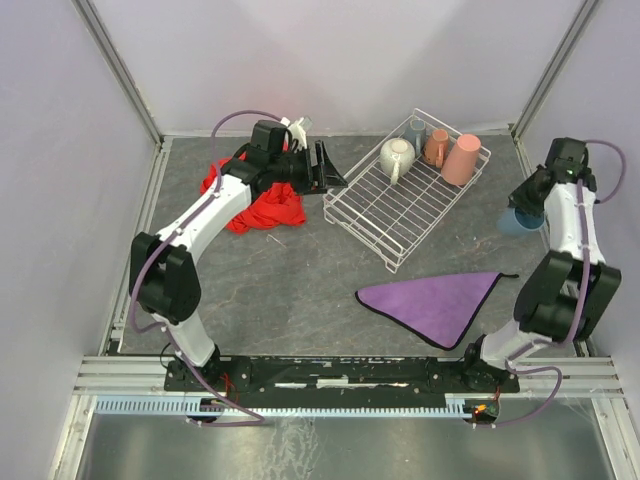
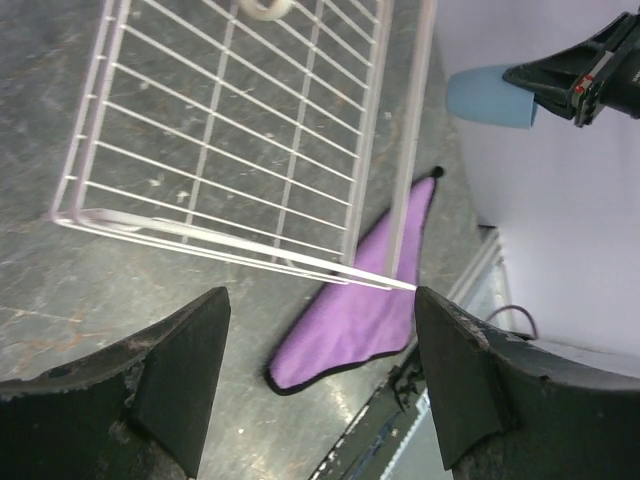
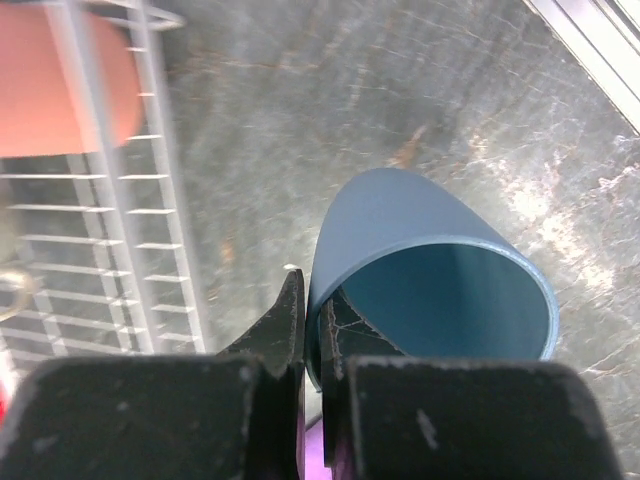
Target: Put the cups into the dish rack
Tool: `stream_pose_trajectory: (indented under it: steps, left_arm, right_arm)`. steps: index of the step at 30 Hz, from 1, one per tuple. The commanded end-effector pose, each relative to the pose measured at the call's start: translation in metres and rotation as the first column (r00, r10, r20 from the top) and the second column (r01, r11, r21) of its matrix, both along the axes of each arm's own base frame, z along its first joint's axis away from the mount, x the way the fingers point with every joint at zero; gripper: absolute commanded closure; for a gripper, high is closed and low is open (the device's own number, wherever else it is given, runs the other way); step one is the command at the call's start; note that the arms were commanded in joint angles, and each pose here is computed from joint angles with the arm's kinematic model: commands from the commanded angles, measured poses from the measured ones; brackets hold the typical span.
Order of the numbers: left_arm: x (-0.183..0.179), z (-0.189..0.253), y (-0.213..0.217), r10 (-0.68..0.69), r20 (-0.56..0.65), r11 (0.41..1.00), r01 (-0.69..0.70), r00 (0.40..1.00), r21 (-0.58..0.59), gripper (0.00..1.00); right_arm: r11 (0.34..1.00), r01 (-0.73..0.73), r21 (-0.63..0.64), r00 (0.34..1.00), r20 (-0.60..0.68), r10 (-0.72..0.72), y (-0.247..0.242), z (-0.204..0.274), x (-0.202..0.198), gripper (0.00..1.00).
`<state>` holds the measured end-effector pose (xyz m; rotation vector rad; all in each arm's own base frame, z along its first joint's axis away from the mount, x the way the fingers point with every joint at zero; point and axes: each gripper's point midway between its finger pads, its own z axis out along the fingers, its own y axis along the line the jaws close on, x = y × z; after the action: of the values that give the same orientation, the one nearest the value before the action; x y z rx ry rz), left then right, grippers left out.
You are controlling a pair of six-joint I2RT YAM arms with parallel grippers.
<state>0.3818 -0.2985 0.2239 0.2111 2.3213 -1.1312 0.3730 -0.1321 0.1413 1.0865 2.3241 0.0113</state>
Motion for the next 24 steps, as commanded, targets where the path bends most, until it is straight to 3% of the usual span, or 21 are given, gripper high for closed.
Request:
stream_pose_trajectory:
  steps: [1, 7, 14, 17, 24]
  left_arm:
    - [-0.016, 0.052, -0.013, -0.021, -0.002, 0.976, 0.02, 1.0, -0.219, 0.19]
    - [-0.02, 0.089, -0.027, -0.024, -0.044, 0.891, 0.002, 0.999, -0.454, 0.16]
    - [-0.016, 0.132, -0.031, -0.013, -0.068, 0.754, -0.035, 0.998, -0.656, 0.14]
    - [-0.009, 0.135, -0.037, -0.01, -0.077, 0.732, -0.045, 0.997, -0.679, 0.13]
    - [0.006, 0.138, -0.058, 0.011, -0.119, 0.727, -0.09, 0.993, -0.681, 0.12]
  right_arm:
    - [0.998, -0.005, 0.066, 0.971, 0.241, -0.011, 0.027, 0.077, 0.0, 1.0]
    - [0.975, -0.126, 0.186, 0.903, 0.429, 0.035, 0.081, 0.13, 0.001, 1.0]
    - [0.897, -0.35, 0.268, 0.709, 0.702, 0.067, 0.154, 0.215, 0.013, 0.99]
    - [0.84, -0.435, 0.325, 0.643, 0.765, 0.037, 0.177, 0.242, 0.017, 0.99]
    - [0.763, -0.529, 0.371, 0.579, 0.815, 0.006, 0.203, 0.265, 0.021, 0.99]
